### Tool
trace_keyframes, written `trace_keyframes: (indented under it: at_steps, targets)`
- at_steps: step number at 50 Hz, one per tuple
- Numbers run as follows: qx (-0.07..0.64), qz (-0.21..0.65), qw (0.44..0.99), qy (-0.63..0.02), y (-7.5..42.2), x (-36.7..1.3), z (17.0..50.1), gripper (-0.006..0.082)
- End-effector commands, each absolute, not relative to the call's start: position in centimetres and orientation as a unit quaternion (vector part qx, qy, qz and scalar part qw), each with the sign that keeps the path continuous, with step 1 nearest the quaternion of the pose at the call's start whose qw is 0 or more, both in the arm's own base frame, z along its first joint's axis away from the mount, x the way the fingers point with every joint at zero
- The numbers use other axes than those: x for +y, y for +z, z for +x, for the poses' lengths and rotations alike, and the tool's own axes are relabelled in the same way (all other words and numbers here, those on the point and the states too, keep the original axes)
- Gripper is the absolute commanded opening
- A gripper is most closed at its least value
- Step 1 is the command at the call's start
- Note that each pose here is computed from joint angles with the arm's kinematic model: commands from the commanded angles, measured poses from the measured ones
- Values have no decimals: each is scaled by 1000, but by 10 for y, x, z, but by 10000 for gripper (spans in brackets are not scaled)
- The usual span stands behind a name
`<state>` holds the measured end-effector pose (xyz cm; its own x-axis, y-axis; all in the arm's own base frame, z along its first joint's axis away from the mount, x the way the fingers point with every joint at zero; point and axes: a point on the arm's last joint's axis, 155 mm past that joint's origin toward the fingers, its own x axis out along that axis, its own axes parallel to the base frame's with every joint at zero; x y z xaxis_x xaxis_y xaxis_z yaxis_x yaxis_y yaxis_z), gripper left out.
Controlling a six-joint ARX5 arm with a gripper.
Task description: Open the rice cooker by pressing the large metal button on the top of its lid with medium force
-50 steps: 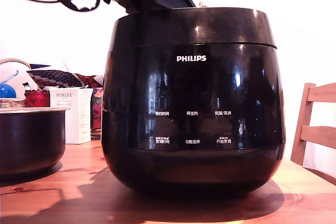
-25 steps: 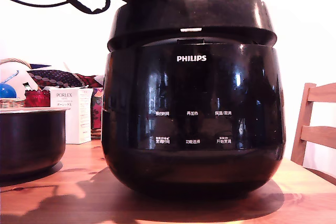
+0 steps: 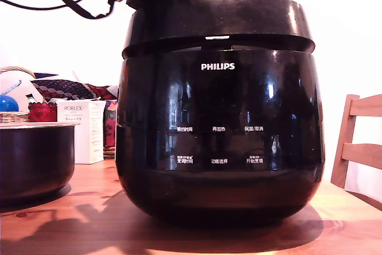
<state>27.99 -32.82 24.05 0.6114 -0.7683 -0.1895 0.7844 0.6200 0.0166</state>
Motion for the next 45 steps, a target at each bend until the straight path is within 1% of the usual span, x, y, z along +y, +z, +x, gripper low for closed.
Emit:
trace_keyframes:
  at_steps: [1,9,21,45]
  targets:
    - [97,54,898,-426,228,-320,278,-21]
    - [88,51,902,-420,242,-311,273,-21]
    - [104,59,904,-411,241,-299,267,-21]
    - [95,59,915,-387,258,-275,259,-21]
